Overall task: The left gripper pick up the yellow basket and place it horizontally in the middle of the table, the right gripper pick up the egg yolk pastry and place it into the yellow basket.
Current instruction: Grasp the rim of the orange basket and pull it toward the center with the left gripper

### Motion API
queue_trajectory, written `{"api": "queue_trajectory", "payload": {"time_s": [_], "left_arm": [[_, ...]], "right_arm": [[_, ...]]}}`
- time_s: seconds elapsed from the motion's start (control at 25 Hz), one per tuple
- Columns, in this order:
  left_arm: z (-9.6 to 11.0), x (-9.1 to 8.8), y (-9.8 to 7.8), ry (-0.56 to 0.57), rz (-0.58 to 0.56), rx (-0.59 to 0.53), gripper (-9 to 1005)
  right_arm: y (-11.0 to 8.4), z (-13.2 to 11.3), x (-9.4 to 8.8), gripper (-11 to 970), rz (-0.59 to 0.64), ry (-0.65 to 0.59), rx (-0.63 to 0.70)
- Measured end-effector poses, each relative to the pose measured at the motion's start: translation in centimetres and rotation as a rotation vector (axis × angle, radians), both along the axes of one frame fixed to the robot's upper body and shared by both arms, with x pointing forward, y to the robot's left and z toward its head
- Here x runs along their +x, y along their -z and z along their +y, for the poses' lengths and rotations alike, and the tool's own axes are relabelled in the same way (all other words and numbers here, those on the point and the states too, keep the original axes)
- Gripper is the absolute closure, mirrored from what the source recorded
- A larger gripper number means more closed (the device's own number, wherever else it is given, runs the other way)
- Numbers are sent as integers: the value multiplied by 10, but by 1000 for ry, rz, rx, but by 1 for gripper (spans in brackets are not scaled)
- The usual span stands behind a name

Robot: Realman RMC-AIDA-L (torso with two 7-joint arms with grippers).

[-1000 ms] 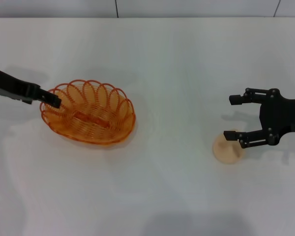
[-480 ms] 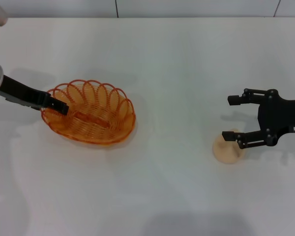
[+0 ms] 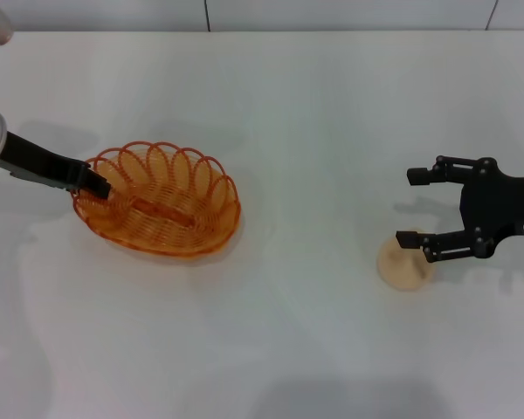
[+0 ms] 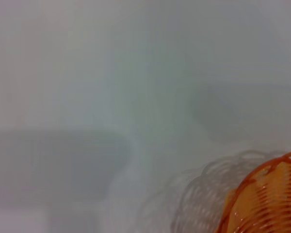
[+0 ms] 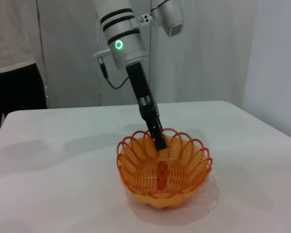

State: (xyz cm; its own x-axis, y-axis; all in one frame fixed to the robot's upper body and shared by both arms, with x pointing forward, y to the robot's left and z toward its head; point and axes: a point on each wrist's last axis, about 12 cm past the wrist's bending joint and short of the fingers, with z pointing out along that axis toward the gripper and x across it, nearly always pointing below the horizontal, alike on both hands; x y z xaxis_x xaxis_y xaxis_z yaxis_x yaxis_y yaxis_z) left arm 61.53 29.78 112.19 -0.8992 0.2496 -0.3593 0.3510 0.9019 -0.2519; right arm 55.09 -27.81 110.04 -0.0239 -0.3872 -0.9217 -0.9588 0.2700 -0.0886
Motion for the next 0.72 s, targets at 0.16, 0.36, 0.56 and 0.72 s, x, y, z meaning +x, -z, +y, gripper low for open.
{"api": "queue_trajectory", "payload": {"time_s": [0.16, 0.36, 0.56, 0.72], "left_arm": [[0, 0, 0, 2, -2, 1, 485], [-1, 1, -1, 6, -8, -2, 695], [-5, 1, -7, 3, -20, -34, 851], [-13, -3, -15, -10, -19, -93, 887]], "right_arm": [[0, 1, 0, 87, 1, -1, 4], [0, 1, -1, 87, 7, -1, 7], [1, 0, -3, 86, 11, -3, 9], [-1, -2, -3, 86, -1, 1, 15]]}}
